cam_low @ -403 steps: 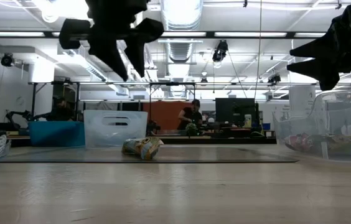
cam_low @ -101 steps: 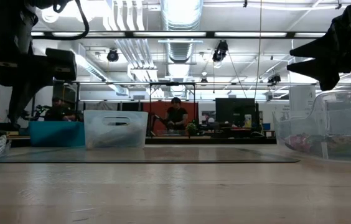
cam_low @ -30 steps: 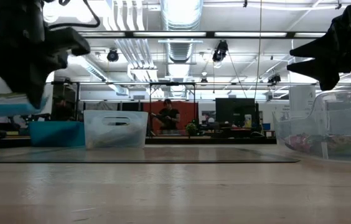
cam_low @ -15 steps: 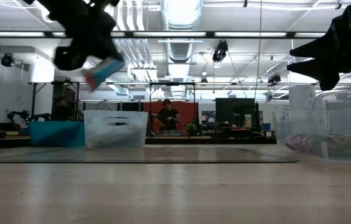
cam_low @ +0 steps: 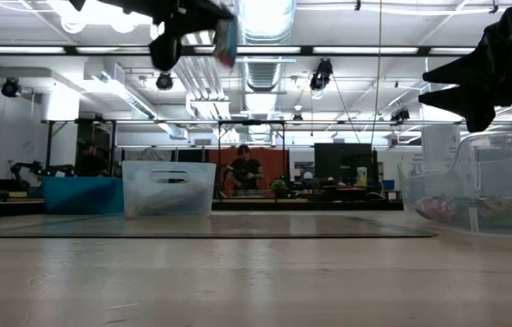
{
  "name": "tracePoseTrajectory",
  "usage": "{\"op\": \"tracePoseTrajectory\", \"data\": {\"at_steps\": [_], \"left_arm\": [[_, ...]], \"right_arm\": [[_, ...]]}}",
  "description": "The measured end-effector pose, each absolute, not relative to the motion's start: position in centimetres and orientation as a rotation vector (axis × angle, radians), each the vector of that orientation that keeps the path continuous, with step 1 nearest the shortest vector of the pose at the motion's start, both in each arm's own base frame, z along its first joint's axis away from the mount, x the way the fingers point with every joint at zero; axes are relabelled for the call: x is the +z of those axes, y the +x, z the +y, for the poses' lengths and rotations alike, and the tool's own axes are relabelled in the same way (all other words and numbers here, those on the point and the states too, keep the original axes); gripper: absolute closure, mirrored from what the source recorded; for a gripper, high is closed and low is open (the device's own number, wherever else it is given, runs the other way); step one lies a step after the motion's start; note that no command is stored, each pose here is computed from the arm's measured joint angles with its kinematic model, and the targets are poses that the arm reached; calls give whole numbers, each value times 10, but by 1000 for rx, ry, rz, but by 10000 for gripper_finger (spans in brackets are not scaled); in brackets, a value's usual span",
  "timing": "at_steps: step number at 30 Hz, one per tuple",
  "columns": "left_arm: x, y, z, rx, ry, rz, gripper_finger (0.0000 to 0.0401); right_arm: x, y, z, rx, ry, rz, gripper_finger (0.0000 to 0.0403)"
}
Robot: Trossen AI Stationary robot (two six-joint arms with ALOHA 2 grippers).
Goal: Pick and place Granola Bars by type
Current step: Put the red granola bar into the right transparent bin
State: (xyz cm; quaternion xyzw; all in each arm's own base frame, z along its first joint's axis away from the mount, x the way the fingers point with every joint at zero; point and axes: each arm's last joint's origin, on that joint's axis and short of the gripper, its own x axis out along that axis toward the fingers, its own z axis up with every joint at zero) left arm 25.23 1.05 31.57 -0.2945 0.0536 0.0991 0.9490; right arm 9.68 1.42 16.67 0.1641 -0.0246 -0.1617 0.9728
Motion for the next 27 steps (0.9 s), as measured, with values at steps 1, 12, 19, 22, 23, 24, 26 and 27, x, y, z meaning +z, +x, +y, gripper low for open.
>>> {"op": "tracePoseTrajectory", "data": {"at_steps": [1, 12, 19, 22, 23, 24, 26, 27], "left_arm": [[319, 253, 11, 192, -582, 79, 389], [376, 262, 22, 188, -398, -83, 389], [414, 282, 32, 175, -331, -10, 389], [429, 295, 33, 161, -297, 42, 389], [435, 299, 33, 147, -288, 46, 389], [440, 303, 33, 136, -281, 56, 389], [452, 310, 33, 109, -263, 48, 389], [458, 312, 33, 102, -254, 42, 389]], "right_arm": [[167, 97, 14, -327, 331, -50, 179], [170, 97, 14, -311, 354, -82, 179], [189, 94, 11, -378, 344, -256, 179], [205, 91, 11, -344, 302, -328, 179], [214, 90, 11, -342, 297, -337, 179], [224, 88, 10, -343, 290, -338, 179], [247, 86, 10, -347, 262, -314, 179], [259, 85, 9, -350, 243, -283, 179]]}}
